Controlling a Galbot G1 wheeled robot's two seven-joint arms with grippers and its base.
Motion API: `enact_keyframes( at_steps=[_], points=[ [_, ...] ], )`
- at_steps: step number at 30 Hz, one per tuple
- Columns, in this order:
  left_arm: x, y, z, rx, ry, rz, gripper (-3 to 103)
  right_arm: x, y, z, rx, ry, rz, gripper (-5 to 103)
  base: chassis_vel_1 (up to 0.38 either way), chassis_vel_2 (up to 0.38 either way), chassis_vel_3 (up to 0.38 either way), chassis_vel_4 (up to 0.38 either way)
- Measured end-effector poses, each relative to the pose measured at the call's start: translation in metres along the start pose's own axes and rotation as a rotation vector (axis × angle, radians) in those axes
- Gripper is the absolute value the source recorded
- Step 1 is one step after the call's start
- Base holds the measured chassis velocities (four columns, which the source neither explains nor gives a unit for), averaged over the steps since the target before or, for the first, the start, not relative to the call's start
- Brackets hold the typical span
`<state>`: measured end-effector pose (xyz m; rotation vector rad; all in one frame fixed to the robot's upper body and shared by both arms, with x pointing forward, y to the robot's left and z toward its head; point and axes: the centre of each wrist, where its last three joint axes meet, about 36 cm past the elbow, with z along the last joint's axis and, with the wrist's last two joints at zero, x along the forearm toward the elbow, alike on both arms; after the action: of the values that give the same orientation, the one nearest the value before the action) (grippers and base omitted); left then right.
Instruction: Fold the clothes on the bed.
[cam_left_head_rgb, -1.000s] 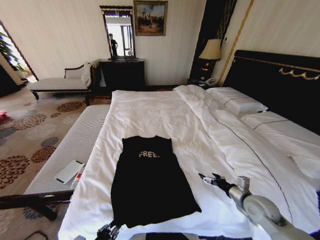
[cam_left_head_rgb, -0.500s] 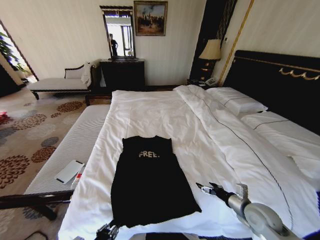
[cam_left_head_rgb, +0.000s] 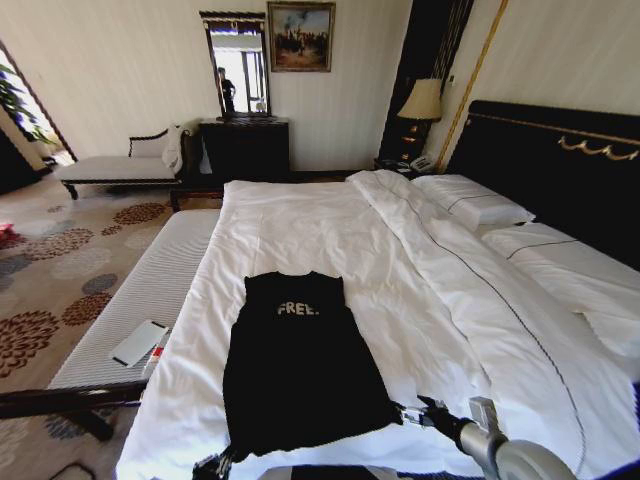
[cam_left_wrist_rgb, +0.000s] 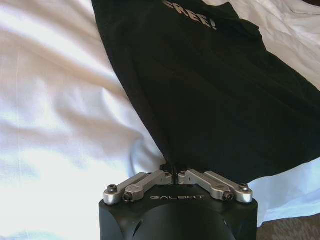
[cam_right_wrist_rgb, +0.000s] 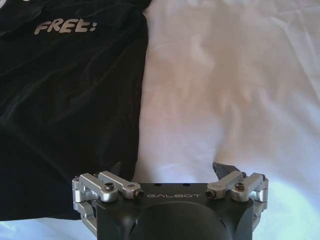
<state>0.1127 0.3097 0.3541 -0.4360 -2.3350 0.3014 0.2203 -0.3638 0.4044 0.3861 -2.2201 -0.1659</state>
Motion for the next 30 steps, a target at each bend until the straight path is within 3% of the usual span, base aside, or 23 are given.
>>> enact_keyframes(
  at_steps=[2,4,11,14,16,17,18,20,24,30],
  points=[
    [0.000,0.000,0.000,0.002,-0.001,-0.001,0,0.001,0.002,0.001,0.007,0.005,-0.010,100,0.000,0.000,0.000,0.000],
    [0.000,0.001,0.000,0.003,0.000,-0.002,0,0.002,0.007,0.004,0.018,0.014,-0.024,90,0.000,0.000,0.000,0.000],
    [-0.001,0.002,-0.001,0.003,-0.005,-0.007,0,0.000,0.014,0.012,0.038,0.036,-0.043,87,0.000,0.000,0.000,0.000],
    [-0.003,0.003,-0.003,0.001,-0.010,-0.007,0,-0.002,0.015,0.012,0.042,0.036,-0.049,79,0.000,0.000,0.000,0.000],
    [-0.004,0.003,-0.004,-0.001,-0.013,-0.007,0,-0.003,0.017,0.013,0.044,0.038,-0.053,68,0.000,0.000,0.000,0.000],
    [-0.005,0.003,-0.005,-0.002,-0.014,-0.007,0,-0.003,0.017,0.013,0.047,0.040,-0.056,68,0.000,0.000,0.000,0.000],
    [-0.005,0.002,-0.005,0.004,-0.013,-0.007,0,-0.003,0.018,0.014,0.049,0.042,-0.060,57,0.000,0.000,0.000,0.000],
    [-0.005,0.002,-0.004,0.006,-0.014,-0.007,0,-0.004,0.019,0.014,0.048,0.042,-0.061,57,0.000,0.000,0.000,0.000],
    [-0.005,-0.001,-0.002,0.020,-0.015,-0.008,0,-0.003,0.021,0.015,0.048,0.043,-0.069,36,0.000,0.000,0.000,0.000],
    [-0.004,0.000,-0.003,0.022,-0.016,-0.010,0,-0.002,0.025,0.012,0.049,0.034,-0.080,20,0.000,0.000,0.000,0.000]
  ],
)
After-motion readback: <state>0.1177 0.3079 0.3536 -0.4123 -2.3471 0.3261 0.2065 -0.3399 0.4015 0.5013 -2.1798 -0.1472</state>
